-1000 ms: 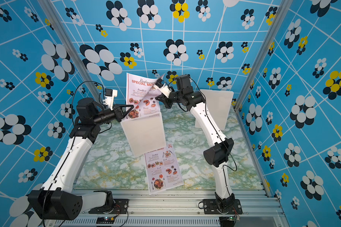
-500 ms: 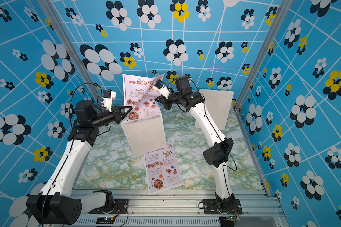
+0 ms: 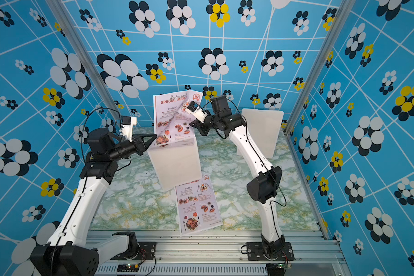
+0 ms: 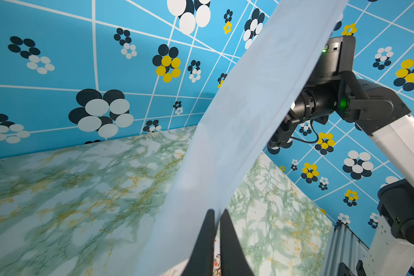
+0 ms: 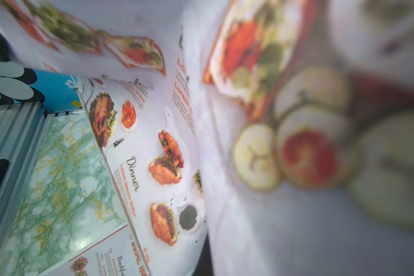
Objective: Insert the menus into the narrow rack
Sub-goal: Insert the menu into the narrow rack.
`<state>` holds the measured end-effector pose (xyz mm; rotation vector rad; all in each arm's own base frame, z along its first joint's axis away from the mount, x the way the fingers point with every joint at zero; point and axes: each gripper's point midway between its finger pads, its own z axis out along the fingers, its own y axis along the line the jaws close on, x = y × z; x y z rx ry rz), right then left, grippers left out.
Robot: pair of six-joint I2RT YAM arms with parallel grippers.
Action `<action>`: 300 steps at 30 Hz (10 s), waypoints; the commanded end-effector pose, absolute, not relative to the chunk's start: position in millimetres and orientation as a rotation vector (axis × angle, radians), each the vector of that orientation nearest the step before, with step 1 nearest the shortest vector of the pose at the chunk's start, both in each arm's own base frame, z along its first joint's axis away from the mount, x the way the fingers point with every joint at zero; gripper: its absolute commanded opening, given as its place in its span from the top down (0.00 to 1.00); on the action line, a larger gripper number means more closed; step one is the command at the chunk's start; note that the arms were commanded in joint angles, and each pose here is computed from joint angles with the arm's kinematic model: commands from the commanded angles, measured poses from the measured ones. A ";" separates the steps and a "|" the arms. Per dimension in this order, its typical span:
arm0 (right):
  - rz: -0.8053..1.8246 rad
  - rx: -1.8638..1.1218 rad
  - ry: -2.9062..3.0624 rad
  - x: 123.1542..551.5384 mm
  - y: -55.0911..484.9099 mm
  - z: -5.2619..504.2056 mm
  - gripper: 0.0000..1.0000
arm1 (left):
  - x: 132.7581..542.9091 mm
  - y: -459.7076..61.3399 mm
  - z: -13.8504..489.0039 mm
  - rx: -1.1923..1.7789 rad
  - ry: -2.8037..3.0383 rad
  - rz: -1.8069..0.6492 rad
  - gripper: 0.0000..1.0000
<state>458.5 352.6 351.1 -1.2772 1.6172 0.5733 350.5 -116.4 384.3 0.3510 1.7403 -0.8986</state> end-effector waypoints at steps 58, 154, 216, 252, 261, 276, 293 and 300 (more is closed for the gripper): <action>0.466 -1.278 1.527 452.2 355.8 386.6 0.93 | 351.2 -108.3 390.2 0.350 1.718 -0.836 1.00; 0.866 -1.212 1.628 470.1 379.3 335.1 0.28 | 334.9 -87.3 373.7 0.220 1.736 -0.807 0.94; 1.125 -1.187 1.851 422.7 385.5 209.0 0.15 | 327.5 -80.7 343.3 0.175 1.771 -0.760 0.95; 0.946 -1.170 1.828 412.7 366.8 243.8 0.16 | 333.1 -77.6 386.7 0.223 1.703 -0.694 1.00; 0.951 -1.163 1.825 410.7 367.1 247.3 0.16 | 323.5 -78.0 378.8 0.212 1.708 -0.699 1.00; 0.952 -1.172 1.827 402.6 368.7 242.8 0.16 | 327.9 -75.8 376.7 0.167 1.675 -0.720 1.00; 0.936 -1.174 1.821 404.2 368.1 242.6 0.16 | 335.5 -76.6 375.8 0.178 1.679 -0.689 1.00; 0.951 -1.170 1.815 404.5 370.6 244.0 0.16 | 330.9 -80.3 367.5 0.183 1.687 -0.683 1.00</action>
